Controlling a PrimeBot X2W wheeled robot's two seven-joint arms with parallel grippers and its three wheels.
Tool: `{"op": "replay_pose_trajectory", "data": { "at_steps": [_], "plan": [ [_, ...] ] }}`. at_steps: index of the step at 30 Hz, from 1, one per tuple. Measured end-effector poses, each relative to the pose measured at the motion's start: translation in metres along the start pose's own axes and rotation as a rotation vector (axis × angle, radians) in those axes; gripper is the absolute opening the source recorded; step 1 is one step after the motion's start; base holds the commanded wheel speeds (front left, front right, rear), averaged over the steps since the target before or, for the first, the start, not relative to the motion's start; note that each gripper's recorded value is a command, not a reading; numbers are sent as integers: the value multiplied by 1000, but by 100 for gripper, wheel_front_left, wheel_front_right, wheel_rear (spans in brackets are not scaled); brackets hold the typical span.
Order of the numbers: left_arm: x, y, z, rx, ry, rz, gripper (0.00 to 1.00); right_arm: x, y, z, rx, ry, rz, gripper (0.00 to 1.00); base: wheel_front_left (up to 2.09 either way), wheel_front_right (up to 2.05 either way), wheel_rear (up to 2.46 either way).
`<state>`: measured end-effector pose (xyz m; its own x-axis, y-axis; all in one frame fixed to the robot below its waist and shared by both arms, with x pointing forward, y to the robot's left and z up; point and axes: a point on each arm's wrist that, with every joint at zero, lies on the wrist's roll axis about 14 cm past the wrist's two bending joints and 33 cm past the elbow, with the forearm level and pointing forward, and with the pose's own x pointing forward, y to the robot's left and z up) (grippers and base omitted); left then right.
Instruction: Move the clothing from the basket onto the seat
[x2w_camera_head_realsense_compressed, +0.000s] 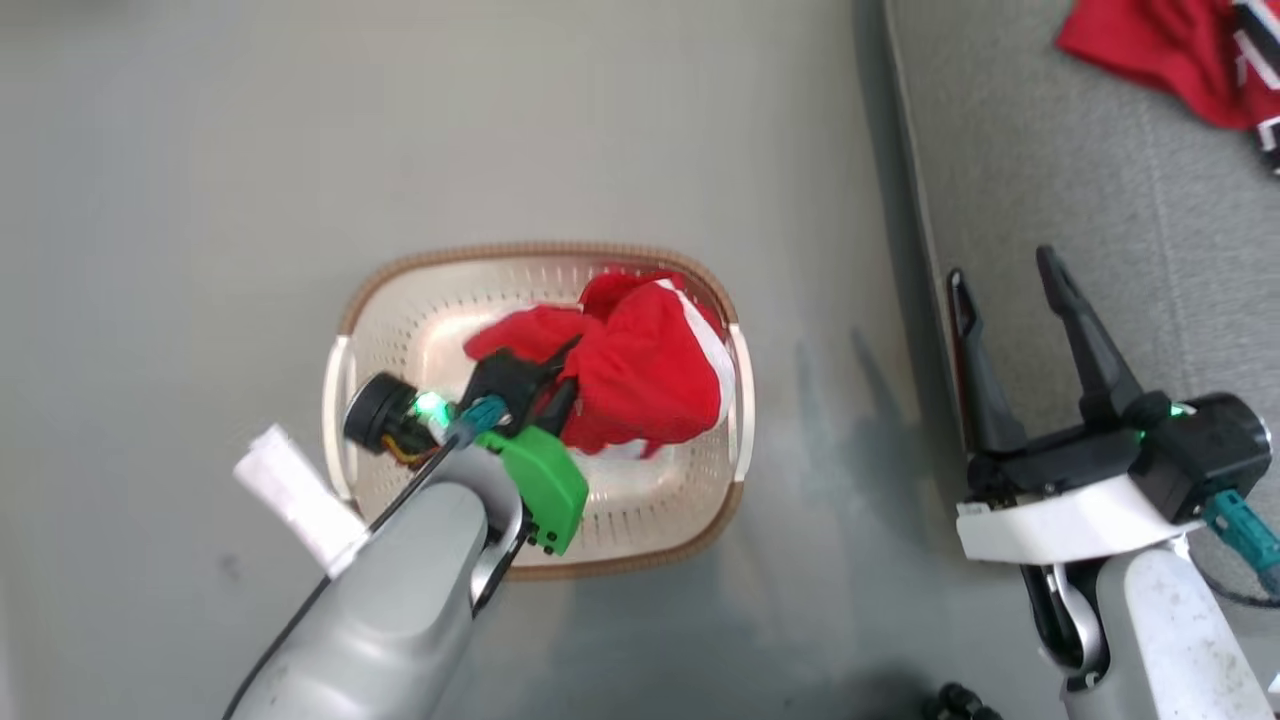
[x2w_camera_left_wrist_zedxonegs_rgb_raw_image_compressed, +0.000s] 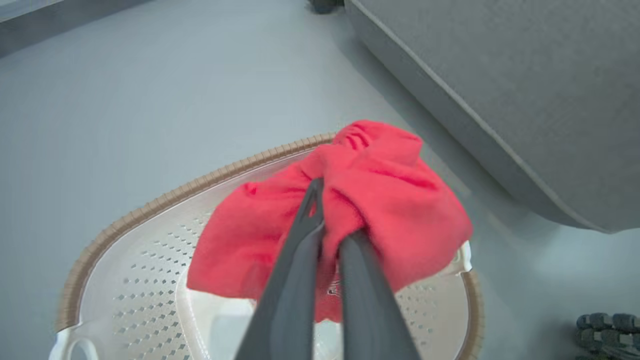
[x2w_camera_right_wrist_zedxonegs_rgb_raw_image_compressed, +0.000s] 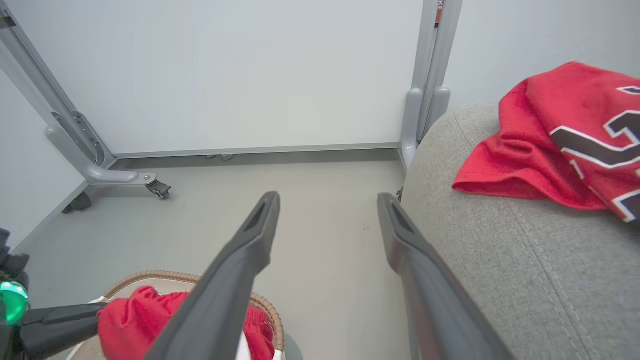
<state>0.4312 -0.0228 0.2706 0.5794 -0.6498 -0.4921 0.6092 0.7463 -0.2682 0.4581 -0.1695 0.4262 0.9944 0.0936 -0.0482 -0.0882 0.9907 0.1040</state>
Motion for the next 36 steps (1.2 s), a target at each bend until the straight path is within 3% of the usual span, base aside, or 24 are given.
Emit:
{"op": "replay_pose_trajectory", "data": {
  "at_steps": [6, 18, 36],
  "plan": [
    [-38, -4, 43, -85, -157, 86, 0, -26, 9, 28, 18, -43, 9, 100, 0, 0, 0],
    [-118, -18, 121, -154, -471, 189, 0, -79, 42, 75, 61, -146, 79, 100, 0, 0, 0],
    [-190, -96, 203, -92, -781, 64, 0, -136, 90, 116, 67, -281, 208, 100, 0, 0, 0]
  ]
}}
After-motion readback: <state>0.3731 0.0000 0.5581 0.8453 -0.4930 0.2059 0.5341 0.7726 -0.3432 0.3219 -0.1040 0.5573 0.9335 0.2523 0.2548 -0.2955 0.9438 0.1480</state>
